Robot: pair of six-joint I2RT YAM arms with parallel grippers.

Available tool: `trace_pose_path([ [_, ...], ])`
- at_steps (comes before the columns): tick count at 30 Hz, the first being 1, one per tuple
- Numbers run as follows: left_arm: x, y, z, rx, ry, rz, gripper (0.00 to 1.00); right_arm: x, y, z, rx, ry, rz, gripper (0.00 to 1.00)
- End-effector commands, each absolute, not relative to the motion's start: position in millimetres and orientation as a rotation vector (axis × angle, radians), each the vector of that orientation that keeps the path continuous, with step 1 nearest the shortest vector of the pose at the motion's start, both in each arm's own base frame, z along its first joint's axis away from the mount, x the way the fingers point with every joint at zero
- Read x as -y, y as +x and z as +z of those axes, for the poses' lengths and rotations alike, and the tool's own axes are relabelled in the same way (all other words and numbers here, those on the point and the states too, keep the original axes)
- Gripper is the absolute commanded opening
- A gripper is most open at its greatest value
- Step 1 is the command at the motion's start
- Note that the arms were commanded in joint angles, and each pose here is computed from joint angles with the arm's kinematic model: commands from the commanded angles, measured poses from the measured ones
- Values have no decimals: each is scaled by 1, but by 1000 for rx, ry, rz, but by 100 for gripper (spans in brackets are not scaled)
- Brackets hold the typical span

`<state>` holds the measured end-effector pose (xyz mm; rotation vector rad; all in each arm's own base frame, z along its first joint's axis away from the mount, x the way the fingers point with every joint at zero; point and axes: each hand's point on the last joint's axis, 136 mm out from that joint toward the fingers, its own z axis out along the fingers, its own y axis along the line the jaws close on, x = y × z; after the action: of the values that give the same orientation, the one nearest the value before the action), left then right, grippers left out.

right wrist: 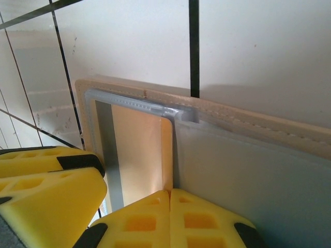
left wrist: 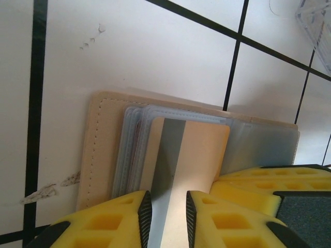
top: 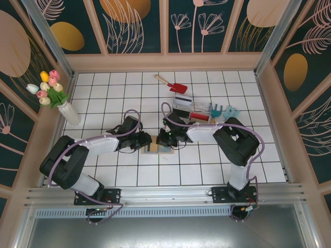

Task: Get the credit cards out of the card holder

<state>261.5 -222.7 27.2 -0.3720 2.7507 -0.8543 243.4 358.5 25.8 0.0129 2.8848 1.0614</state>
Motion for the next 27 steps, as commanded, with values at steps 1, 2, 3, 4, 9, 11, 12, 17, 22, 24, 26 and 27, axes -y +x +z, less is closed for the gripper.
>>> trace_pose_path([
  [1,208,250,15,-2822,-372,-725,32,-354,242,26,-2903,-30,987,3],
  [2,208,251,16,-2821,-367,-721,32,-352,241,27,-2906,-35,976,3],
  [3,208,251,17,-2818,-366,-717,33,-350,241,29,-2905,-38,968,3],
  [4,208,252,19,-2813,-362,-718,34,-349,241,30,-2906,-41,962,3],
  [9,211,257,29,-2787,-342,-736,34,-344,238,30,-2924,-35,950,2],
  [11,210,260,31,-2780,-344,-721,32,-342,238,27,-2936,-13,923,3],
  [12,210,261,31,-2779,-339,-717,30,-341,239,27,-2935,-2,915,3],
  [17,211,258,24,-2806,-328,-714,28,-340,240,25,-2934,9,902,3],
  [22,213,254,19,-2823,-331,-731,26,-348,237,24,-2939,0,973,13],
  [24,213,255,20,-2819,-329,-733,24,-348,237,21,-2949,12,975,15],
  [26,213,256,24,-2810,-323,-736,23,-347,236,17,-2963,19,961,16],
  [27,213,257,26,-2806,-322,-735,22,-347,236,15,-2968,22,955,17],
])
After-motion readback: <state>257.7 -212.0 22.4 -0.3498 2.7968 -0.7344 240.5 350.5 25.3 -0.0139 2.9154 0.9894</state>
